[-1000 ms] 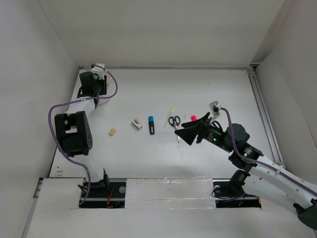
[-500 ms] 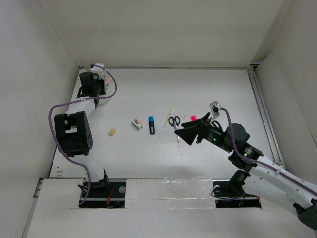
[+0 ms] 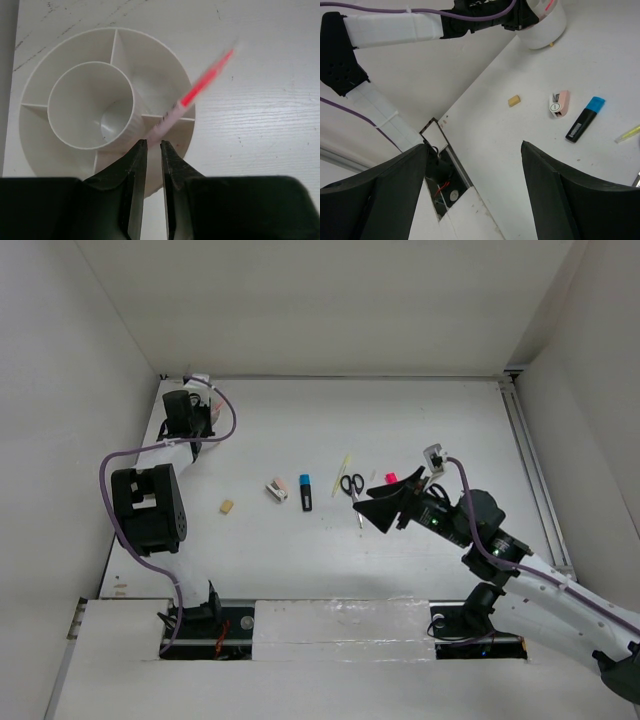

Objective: Sort the stationery into containers
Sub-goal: Place the pen in the storage box, then pick up the pen from the center of the board.

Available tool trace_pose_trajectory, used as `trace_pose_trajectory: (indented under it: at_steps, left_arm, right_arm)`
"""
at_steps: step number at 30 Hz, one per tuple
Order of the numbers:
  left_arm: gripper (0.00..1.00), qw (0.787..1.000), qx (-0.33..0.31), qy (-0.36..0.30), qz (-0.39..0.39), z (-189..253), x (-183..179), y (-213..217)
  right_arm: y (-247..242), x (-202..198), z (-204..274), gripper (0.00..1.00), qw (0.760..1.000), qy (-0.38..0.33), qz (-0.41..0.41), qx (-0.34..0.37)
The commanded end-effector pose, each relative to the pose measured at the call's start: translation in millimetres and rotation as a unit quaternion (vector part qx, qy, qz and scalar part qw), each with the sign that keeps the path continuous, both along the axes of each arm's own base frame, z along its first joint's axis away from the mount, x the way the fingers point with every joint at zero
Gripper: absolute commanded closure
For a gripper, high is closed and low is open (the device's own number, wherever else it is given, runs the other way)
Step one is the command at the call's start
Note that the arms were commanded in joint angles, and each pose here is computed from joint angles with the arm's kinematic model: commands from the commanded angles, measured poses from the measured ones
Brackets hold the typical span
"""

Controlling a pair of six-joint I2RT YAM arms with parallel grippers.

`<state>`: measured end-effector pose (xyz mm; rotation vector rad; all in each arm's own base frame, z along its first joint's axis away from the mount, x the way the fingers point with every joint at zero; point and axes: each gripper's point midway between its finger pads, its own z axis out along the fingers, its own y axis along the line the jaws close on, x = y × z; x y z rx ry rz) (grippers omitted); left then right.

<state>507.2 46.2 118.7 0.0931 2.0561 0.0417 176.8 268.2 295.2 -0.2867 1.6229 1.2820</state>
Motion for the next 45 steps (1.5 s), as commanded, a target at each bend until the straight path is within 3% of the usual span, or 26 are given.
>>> trace_pose_trajectory:
  at_steps: [1,8,12,22,25,26,27,29,30,31,33,36,39,42,45]
  left_arm:
    - [0.87,1.0,-0.001,-0.012,0.009,5.2,2.6,2.6]
    - [0.87,1.0,-0.006,0.001,0.024,1.7,1.9,5.4]
    - [0.85,0.999,-0.012,-0.036,0.015,39.9,1.4,0.9]
    - [0.61,0.993,-0.012,-0.119,-0.018,134.5,-14.2,-21.9]
    - [0.56,0.991,-0.022,-0.131,-0.026,161.0,-22.9,-38.7]
    - [0.18,0.988,-0.038,-0.15,-0.017,188.7,-23.1,-43.4]
    - [0.0,0.987,-0.053,-0.15,-0.021,199.6,-24.0,-52.8]
    - [0.0,0.984,-0.121,-0.129,0.005,223.5,-38.2,-61.9]
    - [0.0,0.982,-0.117,-0.148,0.017,240.0,-39.7,-57.0]
    - [0.0,0.973,-0.181,-0.13,0.06,240.4,-48.6,-57.4]
    - [0.0,0.961,-0.223,-0.134,0.092,256.6,-67.7,-56.1]
    - [0.0,0.944,-0.275,-0.14,0.113,264.9,-93.9,-59.2]
    - [0.0,0.937,-0.294,-0.182,0.044,278.7,-129.2,-79.2]
    - [0.0,0.924,-0.312,-0.211,-0.06,277.5,-163.0,-110.7]
    - [0.0,0.92,-0.32,-0.194,-0.114,264.3,-176.9,-145.0]
  right_arm:
    - [-2.4,-1.2,16.0,0.19,1.0,-0.021,0.0,0.024]
    - [-5.3,-4.0,21.9,0.19,0.999,-0.027,0.0,0.031]
    - [-5.3,-4.0,21.9,0.19,0.999,-0.027,0.0,0.031]
    - [5.8,17.2,10.3,0.19,1.0,-0.017,-0.021,0.0]
    - [0.3,41.2,7.5,0.13,0.997,0.004,-0.071,-0.027]
    - [1.8,50.4,-20.9,0.13,0.993,0.038,-0.085,-0.077]
    - [-3.9,63.2,-30.7,0.02,0.986,0.054,-0.121,-0.099]
    - [-9.8,85.6,-54.0,0.0,0.97,0.094,-0.165,-0.155]
    - [-7.0,88.6,-60.2,0.0,0.966,0.104,-0.164,-0.169]
    - [-9.6,96.3,-67.3,0.0,0.958,0.114,-0.183,-0.188]
    - [-11.1,110.0,-81.4,0.0,0.94,0.138,-0.209,-0.233]
    - [-22.6,130.2,-87.7,0.0,0.913,0.17,-0.274,-0.249]
    - [-36.5,139.4,-102.7,0.02,0.893,0.197,-0.307,-0.265]
    - [-49.8,147.6,-119.3,0.11,0.878,0.224,-0.322,-0.274]
    - [-62.9,157.0,-124.4,0.16,0.869,0.233,-0.34,-0.275]
